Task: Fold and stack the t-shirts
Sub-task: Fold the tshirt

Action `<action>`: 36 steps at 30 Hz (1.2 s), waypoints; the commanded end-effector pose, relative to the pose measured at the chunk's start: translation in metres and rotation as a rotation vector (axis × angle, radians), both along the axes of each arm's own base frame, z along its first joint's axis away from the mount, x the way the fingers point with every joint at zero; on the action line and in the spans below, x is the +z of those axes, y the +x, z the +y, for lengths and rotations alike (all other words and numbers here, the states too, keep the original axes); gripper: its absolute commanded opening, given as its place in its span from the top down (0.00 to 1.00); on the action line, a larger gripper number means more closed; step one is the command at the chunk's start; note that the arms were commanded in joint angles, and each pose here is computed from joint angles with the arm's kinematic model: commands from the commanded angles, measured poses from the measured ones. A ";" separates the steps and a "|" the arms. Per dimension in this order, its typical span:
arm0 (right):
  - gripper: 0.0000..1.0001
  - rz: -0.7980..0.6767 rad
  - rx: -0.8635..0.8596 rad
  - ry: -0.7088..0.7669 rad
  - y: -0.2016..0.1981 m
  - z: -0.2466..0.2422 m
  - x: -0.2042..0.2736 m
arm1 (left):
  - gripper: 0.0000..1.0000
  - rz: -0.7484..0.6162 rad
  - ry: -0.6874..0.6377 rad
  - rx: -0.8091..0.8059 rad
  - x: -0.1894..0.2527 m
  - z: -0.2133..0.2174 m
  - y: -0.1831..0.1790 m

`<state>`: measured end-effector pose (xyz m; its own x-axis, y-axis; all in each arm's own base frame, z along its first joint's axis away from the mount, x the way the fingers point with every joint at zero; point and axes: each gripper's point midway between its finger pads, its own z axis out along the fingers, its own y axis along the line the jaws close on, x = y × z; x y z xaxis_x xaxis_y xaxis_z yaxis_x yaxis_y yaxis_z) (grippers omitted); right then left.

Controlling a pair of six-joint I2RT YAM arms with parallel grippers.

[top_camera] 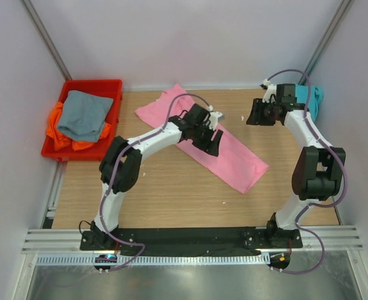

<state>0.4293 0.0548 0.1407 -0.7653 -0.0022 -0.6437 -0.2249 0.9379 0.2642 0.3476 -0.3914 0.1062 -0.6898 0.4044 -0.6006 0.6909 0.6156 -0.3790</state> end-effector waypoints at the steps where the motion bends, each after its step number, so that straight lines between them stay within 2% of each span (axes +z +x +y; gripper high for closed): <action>1: 0.50 -0.128 -0.066 0.086 0.032 -0.018 0.041 | 0.36 -0.017 -0.056 -0.075 0.008 -0.042 -0.012; 6: 0.50 -0.126 -0.121 0.105 0.037 -0.039 0.034 | 0.36 0.053 -0.039 -0.153 -0.023 -0.078 -0.044; 10: 0.50 -0.108 -0.153 0.130 0.036 -0.055 0.029 | 0.36 0.104 -0.019 -0.176 -0.047 -0.095 -0.056; 14: 0.50 -0.099 -0.167 0.139 0.034 -0.067 0.024 | 0.36 0.186 0.011 -0.191 -0.069 -0.089 -0.078; 15: 0.50 -0.100 -0.164 0.133 0.033 -0.069 0.024 | 0.37 0.184 0.006 -0.204 -0.062 -0.088 -0.086; 16: 0.50 -0.099 -0.164 0.129 0.033 -0.072 0.022 | 0.37 0.223 0.044 -0.207 -0.077 -0.074 -0.099; 18: 0.50 -0.090 -0.165 0.129 0.033 -0.075 0.019 | 0.37 0.237 0.052 -0.219 -0.071 -0.060 -0.112; 20: 0.50 -0.080 -0.158 0.130 0.033 -0.075 0.014 | 0.37 0.300 0.132 -0.223 -0.091 -0.027 -0.136; 21: 0.50 -0.077 -0.157 0.132 0.034 -0.075 0.013 | 0.38 0.306 0.142 -0.229 -0.086 -0.017 -0.144; 25: 0.50 -0.039 -0.113 0.191 0.035 -0.064 -0.003 | 0.38 0.404 0.309 -0.249 -0.113 0.049 -0.187; 28: 0.50 0.000 -0.048 0.278 0.035 -0.048 -0.007 | 0.37 0.361 0.378 -0.256 -0.120 0.085 -0.194; 29: 0.50 0.042 -0.037 0.311 0.038 -0.044 -0.015 | 0.37 0.343 0.440 -0.259 -0.125 0.102 -0.191; 33: 0.50 0.173 0.045 0.398 0.044 -0.016 -0.032 | 0.41 0.420 0.572 -0.203 -0.134 0.152 -0.186; 34: 0.50 0.194 0.067 0.412 0.045 -0.006 -0.033 | 0.44 0.441 0.581 -0.158 -0.135 0.164 -0.178; 36: 0.50 0.200 0.096 0.430 0.051 0.005 -0.032 | 0.45 0.459 0.582 -0.109 -0.128 0.174 -0.165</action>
